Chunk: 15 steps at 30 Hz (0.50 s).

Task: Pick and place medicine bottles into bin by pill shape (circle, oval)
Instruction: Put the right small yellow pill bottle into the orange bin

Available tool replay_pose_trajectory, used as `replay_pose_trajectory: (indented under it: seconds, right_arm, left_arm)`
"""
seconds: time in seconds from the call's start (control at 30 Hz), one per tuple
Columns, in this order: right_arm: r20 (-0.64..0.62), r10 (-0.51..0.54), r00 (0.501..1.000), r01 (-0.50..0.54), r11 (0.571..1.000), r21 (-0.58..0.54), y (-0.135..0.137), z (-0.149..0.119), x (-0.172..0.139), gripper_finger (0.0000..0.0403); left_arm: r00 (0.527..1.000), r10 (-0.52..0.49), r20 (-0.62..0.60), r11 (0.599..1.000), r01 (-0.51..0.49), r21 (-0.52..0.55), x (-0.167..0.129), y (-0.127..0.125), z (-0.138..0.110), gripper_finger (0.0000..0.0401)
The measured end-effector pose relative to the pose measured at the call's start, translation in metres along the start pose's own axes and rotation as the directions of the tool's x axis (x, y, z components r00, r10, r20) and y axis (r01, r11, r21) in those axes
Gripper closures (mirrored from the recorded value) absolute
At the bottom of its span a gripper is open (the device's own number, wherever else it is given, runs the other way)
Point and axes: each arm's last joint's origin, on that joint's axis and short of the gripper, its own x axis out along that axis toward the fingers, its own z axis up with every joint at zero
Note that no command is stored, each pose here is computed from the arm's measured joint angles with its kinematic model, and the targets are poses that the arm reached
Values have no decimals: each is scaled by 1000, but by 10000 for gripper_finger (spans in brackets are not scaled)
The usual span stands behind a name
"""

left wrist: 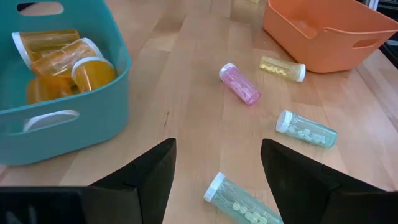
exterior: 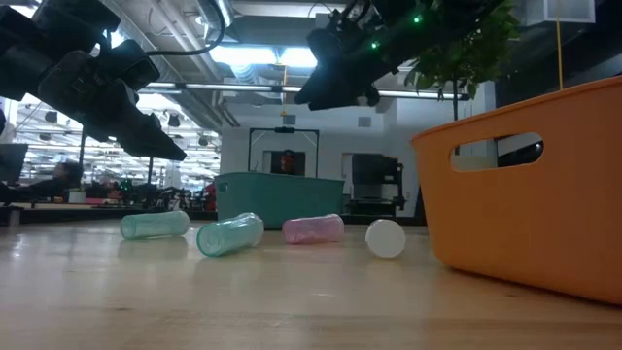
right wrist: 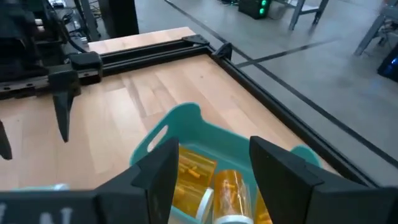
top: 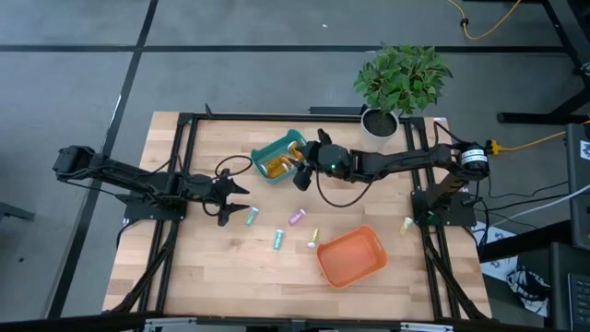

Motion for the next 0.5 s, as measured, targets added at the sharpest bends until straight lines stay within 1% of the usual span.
replay_pose_trajectory:
  seconds: [0.03,0.07,0.13,0.23,0.3,0.37,0.4,0.5]
  right_arm:
    - [-8,21,1000,-21,1000,9,2,-1,-1,204]
    - [-20,63,998,-63,998,22,5,-2,-1,204]
    - [-65,183,981,-181,983,37,12,-6,-3,204]
    - [-164,367,916,-365,930,46,23,-14,-9,204]
    - [-231,453,861,-454,889,52,32,-21,-14,203]
    - [-272,511,815,-517,854,56,41,-25,-20,203]
    - [-286,527,801,-535,843,54,46,-27,-23,203]
    - [-317,542,778,-559,828,43,57,-32,-30,203]
  left_arm:
    - [1000,0,0,1000,0,0,0,0,0,172]
    - [1000,0,0,1000,0,0,0,0,0,172]
    - [1000,0,0,1000,0,0,0,0,0,172]
    - [1000,0,0,1000,0,0,0,0,0,172]
    - [1000,0,0,1000,0,0,0,0,0,172]
    - [1000,-1,0,1000,1,0,0,0,0,172]
    - [1000,0,0,1000,0,0,0,0,0,172]
    - [1000,0,0,1000,0,0,0,0,0,172]
